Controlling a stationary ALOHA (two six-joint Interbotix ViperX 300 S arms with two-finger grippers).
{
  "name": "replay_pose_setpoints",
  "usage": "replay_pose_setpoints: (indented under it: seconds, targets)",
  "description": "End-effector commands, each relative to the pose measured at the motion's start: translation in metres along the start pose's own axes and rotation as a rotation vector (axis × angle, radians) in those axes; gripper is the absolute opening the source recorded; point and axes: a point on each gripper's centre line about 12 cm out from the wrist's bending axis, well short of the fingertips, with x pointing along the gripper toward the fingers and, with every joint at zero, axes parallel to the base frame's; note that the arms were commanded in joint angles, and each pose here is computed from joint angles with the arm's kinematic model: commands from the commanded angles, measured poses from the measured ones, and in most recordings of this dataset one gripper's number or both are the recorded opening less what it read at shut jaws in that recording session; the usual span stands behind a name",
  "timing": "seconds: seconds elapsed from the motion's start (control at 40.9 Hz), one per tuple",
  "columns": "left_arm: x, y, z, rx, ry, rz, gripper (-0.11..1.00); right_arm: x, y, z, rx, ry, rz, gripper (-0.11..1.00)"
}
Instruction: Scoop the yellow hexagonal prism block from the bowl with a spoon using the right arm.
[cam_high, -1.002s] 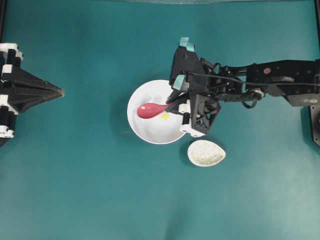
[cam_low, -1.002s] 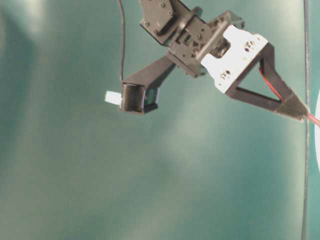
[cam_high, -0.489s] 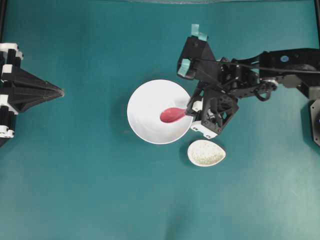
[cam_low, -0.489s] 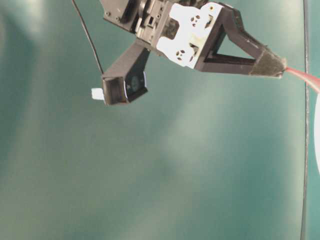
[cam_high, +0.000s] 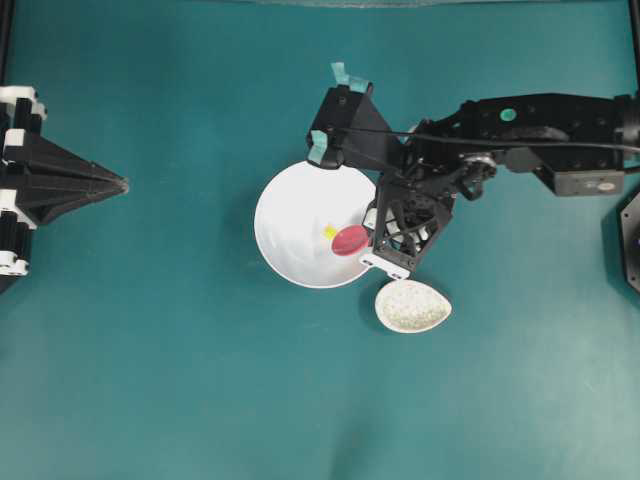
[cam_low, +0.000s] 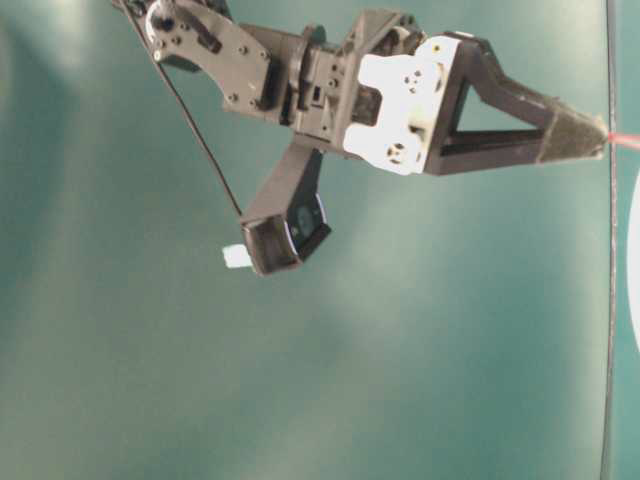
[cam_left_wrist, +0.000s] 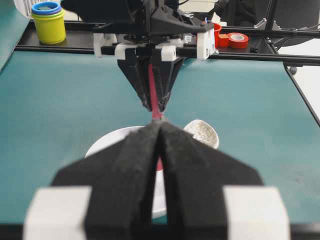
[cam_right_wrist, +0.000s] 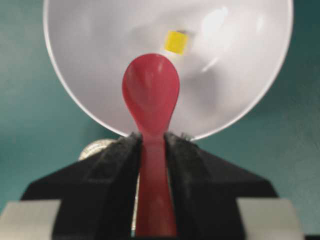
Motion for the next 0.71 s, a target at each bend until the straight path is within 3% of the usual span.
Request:
replay_pose_setpoints:
  seconds: [0.0, 0.416, 0.685]
  targets:
    - [0.002, 0.0, 0.011, 0.0, -0.031, 0.001, -0.01, -0.01, 0.001, 0.007, 0.001, -0.023, -0.01, 0.23]
    - [0.002, 0.0, 0.012, 0.0, -0.034, 0.0, -0.01, 0.009, -0.005, 0.009, -0.01, -0.004, -0.056, 0.23]
    - [0.002, 0.0, 0.012, 0.0, -0.034, 0.0, -0.01, 0.016, -0.004, 0.02, -0.033, -0.082, -0.045, 0.23]
